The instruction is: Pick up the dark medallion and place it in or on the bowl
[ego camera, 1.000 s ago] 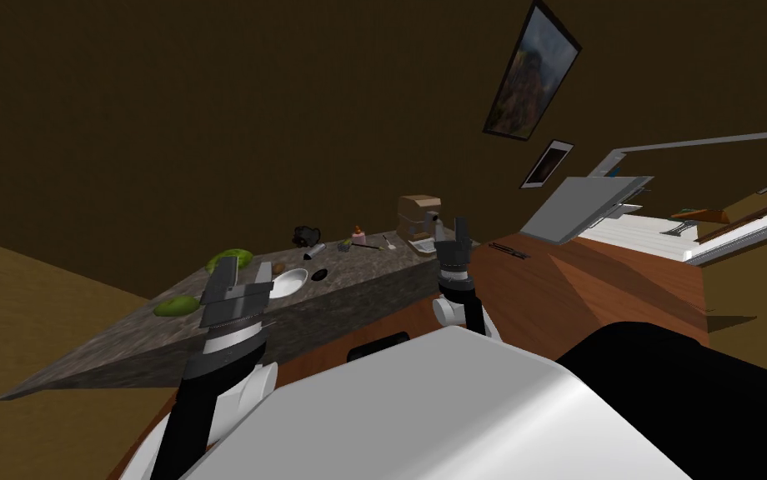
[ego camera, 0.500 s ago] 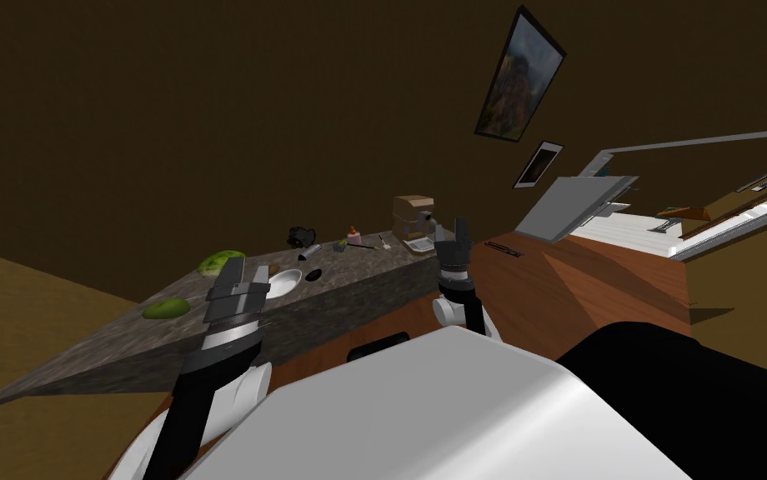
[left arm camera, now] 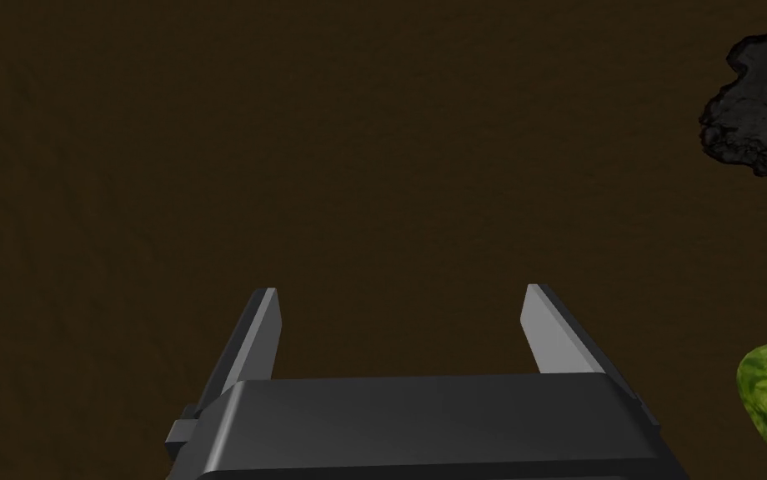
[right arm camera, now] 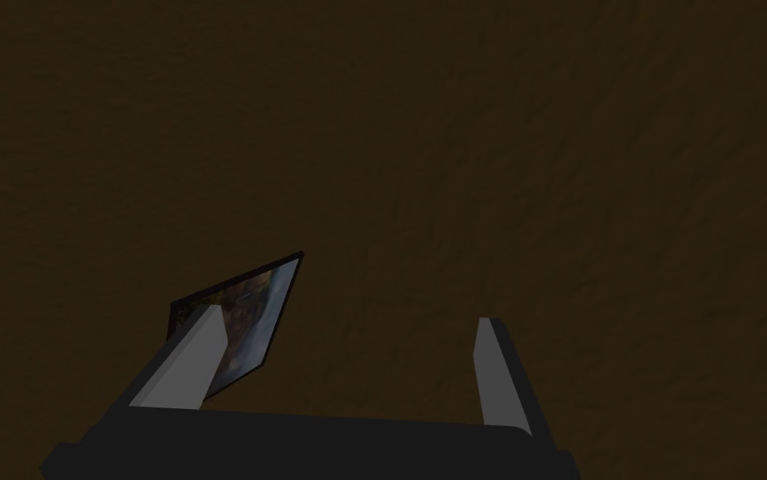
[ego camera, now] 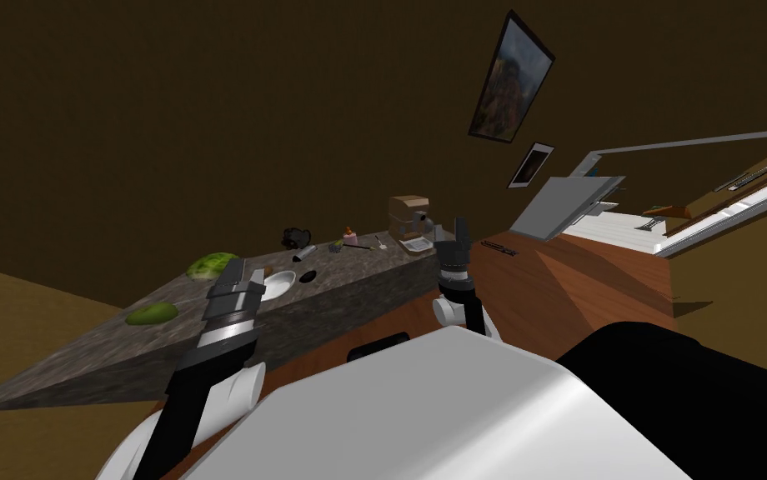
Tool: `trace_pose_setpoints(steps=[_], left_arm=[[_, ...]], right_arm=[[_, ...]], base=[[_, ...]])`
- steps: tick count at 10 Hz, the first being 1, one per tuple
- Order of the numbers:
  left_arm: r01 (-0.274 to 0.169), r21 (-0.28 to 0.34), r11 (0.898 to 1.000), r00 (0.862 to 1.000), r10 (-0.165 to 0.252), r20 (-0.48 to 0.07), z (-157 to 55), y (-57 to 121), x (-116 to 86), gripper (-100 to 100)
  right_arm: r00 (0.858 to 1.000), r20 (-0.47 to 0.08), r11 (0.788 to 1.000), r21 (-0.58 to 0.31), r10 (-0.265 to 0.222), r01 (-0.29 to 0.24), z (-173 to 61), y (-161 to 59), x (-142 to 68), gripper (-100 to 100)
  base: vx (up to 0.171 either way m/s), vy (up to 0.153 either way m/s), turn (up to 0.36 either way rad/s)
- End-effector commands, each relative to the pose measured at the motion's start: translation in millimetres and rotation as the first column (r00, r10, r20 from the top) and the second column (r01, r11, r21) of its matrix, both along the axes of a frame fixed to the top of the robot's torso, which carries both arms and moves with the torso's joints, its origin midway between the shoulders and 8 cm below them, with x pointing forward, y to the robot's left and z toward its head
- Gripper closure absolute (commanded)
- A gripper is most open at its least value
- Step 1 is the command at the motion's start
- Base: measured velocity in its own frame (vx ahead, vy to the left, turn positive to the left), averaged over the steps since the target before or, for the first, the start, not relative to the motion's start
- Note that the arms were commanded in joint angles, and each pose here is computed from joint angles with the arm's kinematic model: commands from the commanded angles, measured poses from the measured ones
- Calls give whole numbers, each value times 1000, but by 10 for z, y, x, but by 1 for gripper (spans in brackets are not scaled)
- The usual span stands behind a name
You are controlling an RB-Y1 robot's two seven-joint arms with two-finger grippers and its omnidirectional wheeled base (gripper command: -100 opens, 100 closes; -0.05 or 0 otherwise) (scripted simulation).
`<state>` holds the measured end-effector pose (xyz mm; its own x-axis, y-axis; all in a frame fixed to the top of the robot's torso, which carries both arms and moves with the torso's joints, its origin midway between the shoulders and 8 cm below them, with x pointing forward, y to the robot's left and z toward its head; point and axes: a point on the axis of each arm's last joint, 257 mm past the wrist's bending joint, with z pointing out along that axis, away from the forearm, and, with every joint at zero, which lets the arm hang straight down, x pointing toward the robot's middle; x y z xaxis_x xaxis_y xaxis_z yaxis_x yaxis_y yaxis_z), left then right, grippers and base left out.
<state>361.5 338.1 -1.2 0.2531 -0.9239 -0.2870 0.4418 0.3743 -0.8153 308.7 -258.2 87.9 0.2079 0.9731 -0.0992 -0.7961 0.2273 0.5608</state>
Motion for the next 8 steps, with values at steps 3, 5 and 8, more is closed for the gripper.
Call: trace_pose_setpoints(steps=[3, 5, 8], left_arm=[[-52, -4, 999, 996, 52, -73, -154, 184, 100, -100], [-108, -3, 994, 985, 107, -135, -295, 401, 173, -100], [-151, -12, 989, 969, 145, -199, -453, 560, 226, -100]], right_arm=[[1000, 0, 1000, 0, 0, 0, 0, 0, 0, 0], [1000, 0, 1000, 0, 0, 0, 0, 0, 0, 0], [1000, 0, 1000, 0, 0, 0, 0, 0, 0, 0]], base=[[0, -36, -32], [12, -49, -62], [17, -42, -40]])
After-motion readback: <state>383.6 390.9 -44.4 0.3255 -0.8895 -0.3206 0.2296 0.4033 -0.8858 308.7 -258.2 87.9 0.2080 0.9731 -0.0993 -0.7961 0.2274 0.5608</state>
